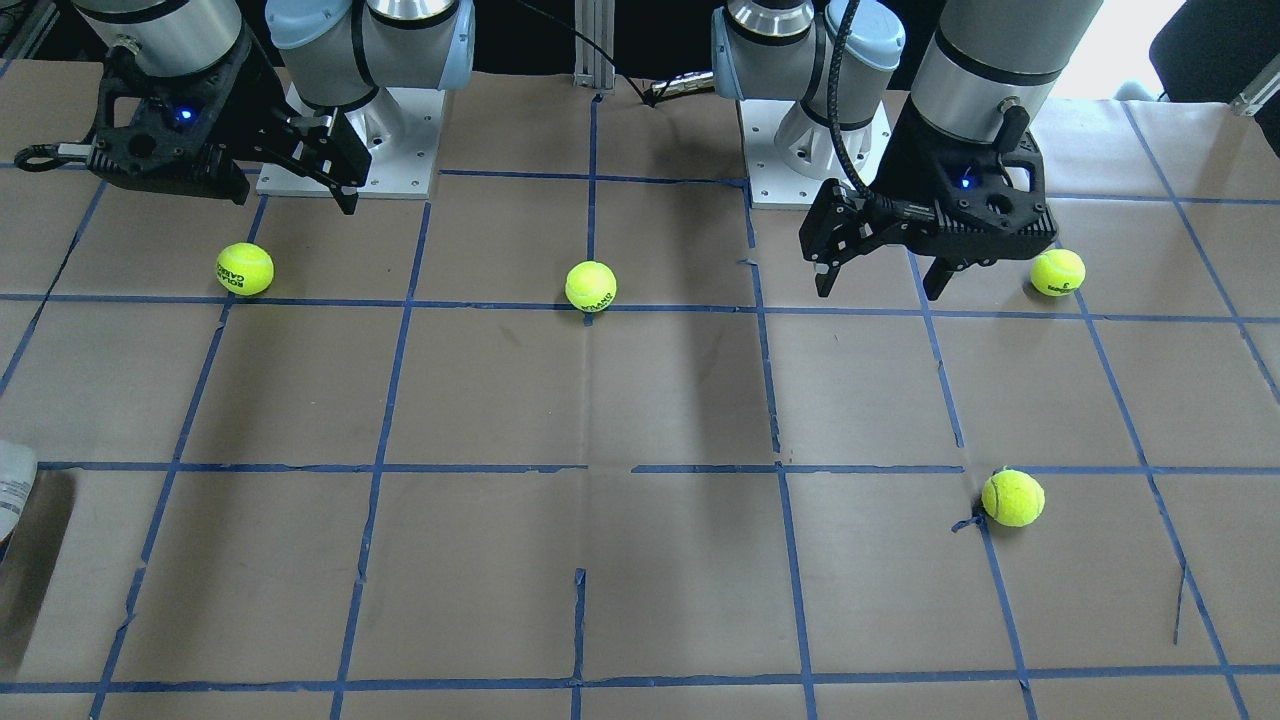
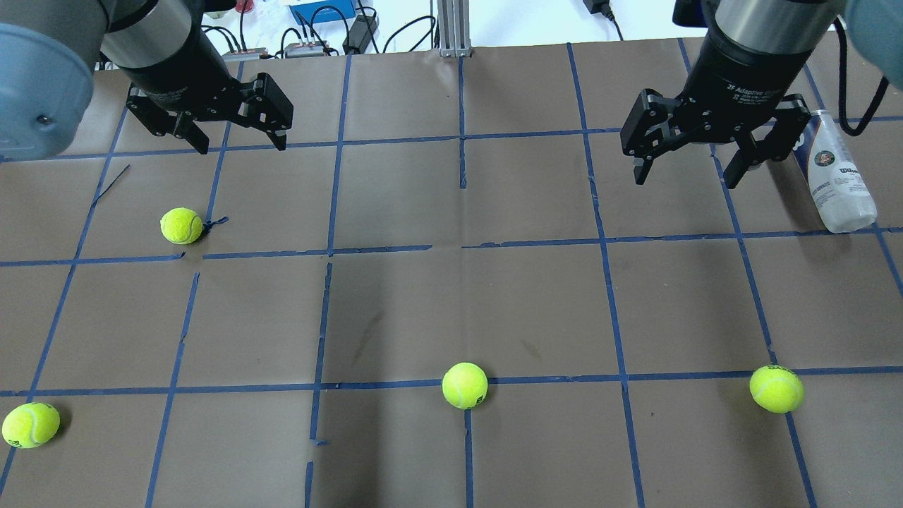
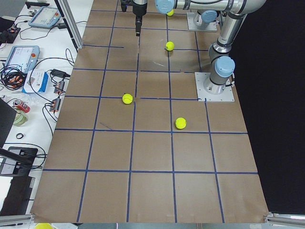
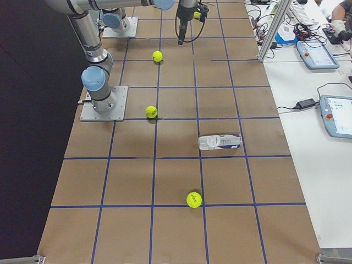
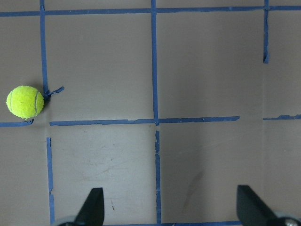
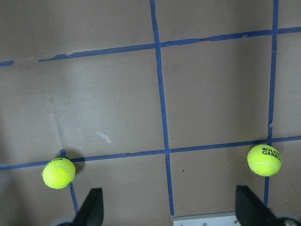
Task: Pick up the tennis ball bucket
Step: 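Move the right gripper toward the clear Wilson tennis ball tube, then grasp the clear Wilson tube with the right gripper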
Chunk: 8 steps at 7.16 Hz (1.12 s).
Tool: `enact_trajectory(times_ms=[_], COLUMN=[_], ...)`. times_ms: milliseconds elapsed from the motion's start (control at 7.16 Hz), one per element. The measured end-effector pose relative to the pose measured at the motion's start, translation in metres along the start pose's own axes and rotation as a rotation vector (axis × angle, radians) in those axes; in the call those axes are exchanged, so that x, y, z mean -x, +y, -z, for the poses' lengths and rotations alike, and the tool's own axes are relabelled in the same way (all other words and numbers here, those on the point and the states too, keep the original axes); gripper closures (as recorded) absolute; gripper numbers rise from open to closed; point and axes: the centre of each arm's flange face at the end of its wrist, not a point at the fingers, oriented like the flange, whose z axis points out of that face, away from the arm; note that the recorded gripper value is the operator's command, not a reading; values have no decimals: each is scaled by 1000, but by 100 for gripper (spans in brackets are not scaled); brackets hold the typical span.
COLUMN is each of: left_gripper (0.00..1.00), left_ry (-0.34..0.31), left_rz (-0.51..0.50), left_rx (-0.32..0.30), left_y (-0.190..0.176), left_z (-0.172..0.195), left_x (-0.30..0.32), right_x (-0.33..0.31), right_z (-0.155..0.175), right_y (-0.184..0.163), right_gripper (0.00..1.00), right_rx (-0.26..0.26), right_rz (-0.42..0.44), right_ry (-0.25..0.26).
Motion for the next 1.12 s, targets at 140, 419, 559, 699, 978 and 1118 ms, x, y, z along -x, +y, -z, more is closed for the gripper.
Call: enact_trajectory(times_ms=[140, 419, 559, 699, 978, 1118], left_gripper=[0, 0, 0, 0, 0, 0], left_ry=[-1, -1, -2, -2, -3, -3], left_rz=[-1, -1, -1, -2, -3, -3], left_rx=[0, -1, -2, -4, -3, -4], left_y=[0, 0, 0, 0, 0, -1], left_z=[0, 1, 1, 1, 0, 0], left_x=[0, 0, 1, 1, 1, 1], right_x=[-1, -4, -12, -26, -69, -103], right_z=[2, 3, 1, 1, -26, -49], right_y=[1, -1, -10, -23, -105, -145], right_gripper=[0, 0, 0, 0, 0, 0], right_rx=[-5, -15, -30, -51, -51, -27], right_rz=[1, 8, 3, -22, -87, -117], right_ry=[6, 14, 6, -3, -8, -3])
